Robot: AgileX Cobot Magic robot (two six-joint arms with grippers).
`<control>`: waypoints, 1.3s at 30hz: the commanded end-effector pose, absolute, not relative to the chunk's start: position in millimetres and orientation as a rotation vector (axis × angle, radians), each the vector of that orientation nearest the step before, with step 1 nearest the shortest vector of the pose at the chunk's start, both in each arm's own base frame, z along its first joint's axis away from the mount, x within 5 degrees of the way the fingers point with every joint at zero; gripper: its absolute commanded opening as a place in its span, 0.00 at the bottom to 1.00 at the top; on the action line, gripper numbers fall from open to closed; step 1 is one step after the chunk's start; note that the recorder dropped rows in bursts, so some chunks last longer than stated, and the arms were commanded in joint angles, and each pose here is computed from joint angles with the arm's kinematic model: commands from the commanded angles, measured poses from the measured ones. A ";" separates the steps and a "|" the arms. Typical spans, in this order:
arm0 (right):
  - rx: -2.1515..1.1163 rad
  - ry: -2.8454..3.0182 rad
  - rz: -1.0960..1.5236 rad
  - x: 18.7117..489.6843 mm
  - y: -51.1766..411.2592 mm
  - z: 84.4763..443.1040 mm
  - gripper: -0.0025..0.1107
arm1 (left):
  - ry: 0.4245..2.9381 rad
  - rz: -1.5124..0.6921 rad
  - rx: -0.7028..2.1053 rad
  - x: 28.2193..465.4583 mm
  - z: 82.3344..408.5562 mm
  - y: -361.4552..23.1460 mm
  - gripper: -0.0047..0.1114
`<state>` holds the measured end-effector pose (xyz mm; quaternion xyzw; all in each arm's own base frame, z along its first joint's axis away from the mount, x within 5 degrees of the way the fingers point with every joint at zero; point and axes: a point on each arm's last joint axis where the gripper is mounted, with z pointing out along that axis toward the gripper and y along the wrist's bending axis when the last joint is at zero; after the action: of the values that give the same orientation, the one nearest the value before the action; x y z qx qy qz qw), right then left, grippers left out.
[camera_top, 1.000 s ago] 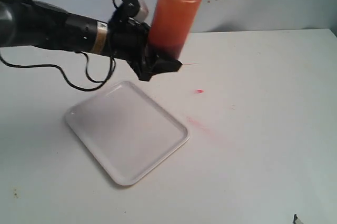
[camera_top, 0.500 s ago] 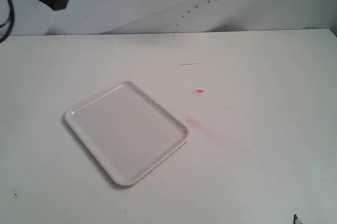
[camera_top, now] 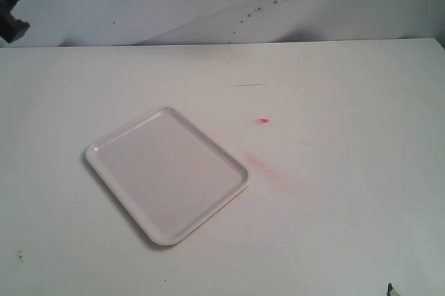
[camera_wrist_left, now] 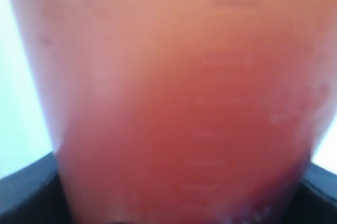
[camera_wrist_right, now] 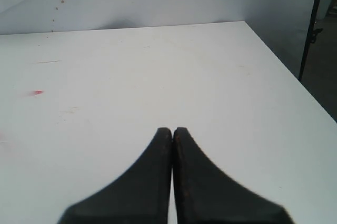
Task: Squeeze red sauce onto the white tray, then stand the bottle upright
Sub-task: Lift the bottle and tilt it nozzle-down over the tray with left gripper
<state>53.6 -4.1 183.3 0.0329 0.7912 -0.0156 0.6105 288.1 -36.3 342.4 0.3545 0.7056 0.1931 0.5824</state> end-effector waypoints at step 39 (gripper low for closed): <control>0.294 1.439 0.383 52.8 2.2 230.4 0.02 | 1.260 1.260 1.827 305.5 278.9 -59.6 0.04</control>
<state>55.5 -1.3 220.3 0.1542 0.6491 0.1557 0.7285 301.5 -57.2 271.0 0.6830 0.4871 0.4579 0.2941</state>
